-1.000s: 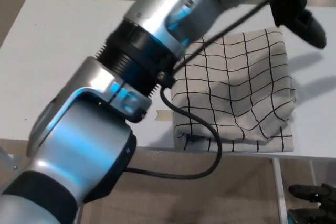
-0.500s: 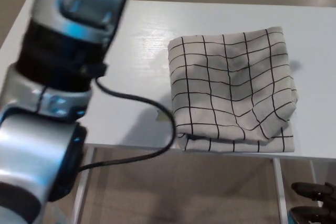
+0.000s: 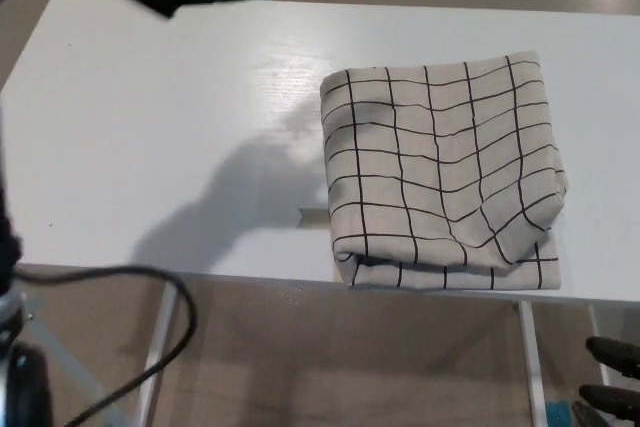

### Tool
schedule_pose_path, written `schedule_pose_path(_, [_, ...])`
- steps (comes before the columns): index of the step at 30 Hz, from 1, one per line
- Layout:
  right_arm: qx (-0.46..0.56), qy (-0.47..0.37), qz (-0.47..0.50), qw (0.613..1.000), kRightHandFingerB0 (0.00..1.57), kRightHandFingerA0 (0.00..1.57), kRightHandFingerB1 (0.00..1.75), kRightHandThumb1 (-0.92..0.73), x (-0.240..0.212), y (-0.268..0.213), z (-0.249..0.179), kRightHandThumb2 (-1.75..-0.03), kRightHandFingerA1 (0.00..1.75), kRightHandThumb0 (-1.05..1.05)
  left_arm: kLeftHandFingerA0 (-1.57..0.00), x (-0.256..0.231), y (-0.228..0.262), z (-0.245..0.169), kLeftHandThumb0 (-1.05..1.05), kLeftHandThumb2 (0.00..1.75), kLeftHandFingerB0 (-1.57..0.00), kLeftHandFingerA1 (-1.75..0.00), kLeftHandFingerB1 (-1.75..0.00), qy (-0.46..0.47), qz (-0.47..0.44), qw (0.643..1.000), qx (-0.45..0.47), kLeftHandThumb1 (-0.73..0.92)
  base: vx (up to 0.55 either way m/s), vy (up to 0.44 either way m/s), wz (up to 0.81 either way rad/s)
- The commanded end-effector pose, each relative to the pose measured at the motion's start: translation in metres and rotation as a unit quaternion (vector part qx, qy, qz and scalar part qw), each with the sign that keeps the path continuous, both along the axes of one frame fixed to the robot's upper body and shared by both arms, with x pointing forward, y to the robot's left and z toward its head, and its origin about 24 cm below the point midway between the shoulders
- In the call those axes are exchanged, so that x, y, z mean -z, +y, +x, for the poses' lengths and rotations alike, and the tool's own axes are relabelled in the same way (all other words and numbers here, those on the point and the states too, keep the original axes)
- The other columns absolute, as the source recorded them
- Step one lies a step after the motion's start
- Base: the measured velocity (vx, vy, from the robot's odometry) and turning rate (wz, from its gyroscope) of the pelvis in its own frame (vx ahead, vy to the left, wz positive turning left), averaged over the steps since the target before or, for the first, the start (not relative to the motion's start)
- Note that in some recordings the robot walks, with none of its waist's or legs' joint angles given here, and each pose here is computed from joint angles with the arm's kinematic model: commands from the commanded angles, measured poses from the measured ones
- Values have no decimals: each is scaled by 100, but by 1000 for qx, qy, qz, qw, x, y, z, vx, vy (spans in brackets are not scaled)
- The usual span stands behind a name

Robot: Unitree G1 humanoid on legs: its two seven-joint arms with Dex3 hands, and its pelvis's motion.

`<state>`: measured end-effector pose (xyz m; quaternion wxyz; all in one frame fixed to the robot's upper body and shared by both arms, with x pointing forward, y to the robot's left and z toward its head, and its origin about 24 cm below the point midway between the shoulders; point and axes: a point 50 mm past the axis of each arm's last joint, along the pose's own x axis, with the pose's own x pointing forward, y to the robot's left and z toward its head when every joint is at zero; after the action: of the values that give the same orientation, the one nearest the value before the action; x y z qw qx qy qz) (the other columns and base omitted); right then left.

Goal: Use the left hand to fold a white towel with checkered patterns in half.

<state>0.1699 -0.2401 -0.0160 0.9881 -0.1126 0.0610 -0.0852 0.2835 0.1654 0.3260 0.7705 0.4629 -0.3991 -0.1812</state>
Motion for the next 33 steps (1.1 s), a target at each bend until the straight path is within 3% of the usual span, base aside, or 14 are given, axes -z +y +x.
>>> schedule_pose_path(1, [76,-9,54,996,54,62,51,-56,-12,-24,-21,-57,72,-49,-6,84,116,-124,-64,75,-11,-27,-35,287,-130,936,159,42,0,0,0])
schedule_pose_path(20, [74,41,65,994,53,62,52,-55,4,-13,-51,-56,73,-44,-7,210,156,-159,-68,77,-10,-30,-29,580,-88,810,-16,42,0,0,0])
schedule_pose_path(21, [73,43,64,994,53,62,52,-55,6,-13,-54,-56,73,-44,-6,217,157,-159,-67,57,-13,-26,-25,590,-99,801,-14,49,0,0,0])
schedule_pose_path(23, [70,56,60,994,52,62,50,-55,13,-11,-62,-57,72,-43,-6,243,157,-161,-67,56,-13,-26,-25,617,-129,776,-21,48,0,0,0])
schedule_pose_path(24, [69,69,56,994,51,61,49,-55,19,-10,-67,-57,71,-43,-5,261,157,-162,-65,76,-11,-28,-30,630,-146,762,-33,42,0,0,0])
schedule_pose_path(25, [68,79,55,993,51,61,49,-55,24,-10,-70,-57,71,-43,-5,274,156,-163,-65,76,-11,-28,-30,638,-157,753,-41,42,0,0,0])
schedule_pose_path(26, [68,87,52,993,50,61,48,-55,27,-10,-72,-57,71,-42,-18,285,153,-166,-67,56,-20,-32,-28,635,-167,751,-66,49,0,0,0])
schedule_pose_path(27, [68,87,52,993,50,61,48,-55,27,-10,-72,-57,71,-42,-18,285,153,-166,-67,56,-20,-32,-28,635,-167,751,-66,49,0,0,0])
schedule_pose_path(28, [68,96,48,992,50,61,48,-55,31,-10,-72,-57,71,-42,-10,301,147,-169,-31,83,-8,-51,-49,621,-185,754,-112,19,0,0,0])
schedule_pose_path(29, [69,98,47,992,50,61,48,-55,32,-10,-72,-57,71,-42,-10,305,146,-170,-31,83,-8,-51,-49,617,-188,754,-122,19,0,0,0])
schedule_pose_path(30, [67,96,42,992,50,60,49,-55,31,-10,-72,-56,72,-41,-34,314,144,-172,-64,55,-33,-36,-32,608,-205,753,-149,47,0,0,0])
schedule_pose_path(31, [66,95,38,993,50,60,49,-55,30,-9,-72,-56,72,-41,-34,320,143,-173,-64,55,-33,-36,-32,601,-216,751,-168,47,0,0,0])
schedule_pose_path(32, [64,94,35,993,50,60,49,-55,30,-9,-72,-56,72,-41,-33,326,141,-174,-68,77,-28,-45,-40,593,-226,750,-185,42,0,0,0])
schedule_pose_path(33, [63,92,31,993,50,60,49,-55,30,-9,-72,-56,72,-40,-35,338,138,-174,-69,77,-33,-45,-42,582,-249,743,-219,41,0,0,0])
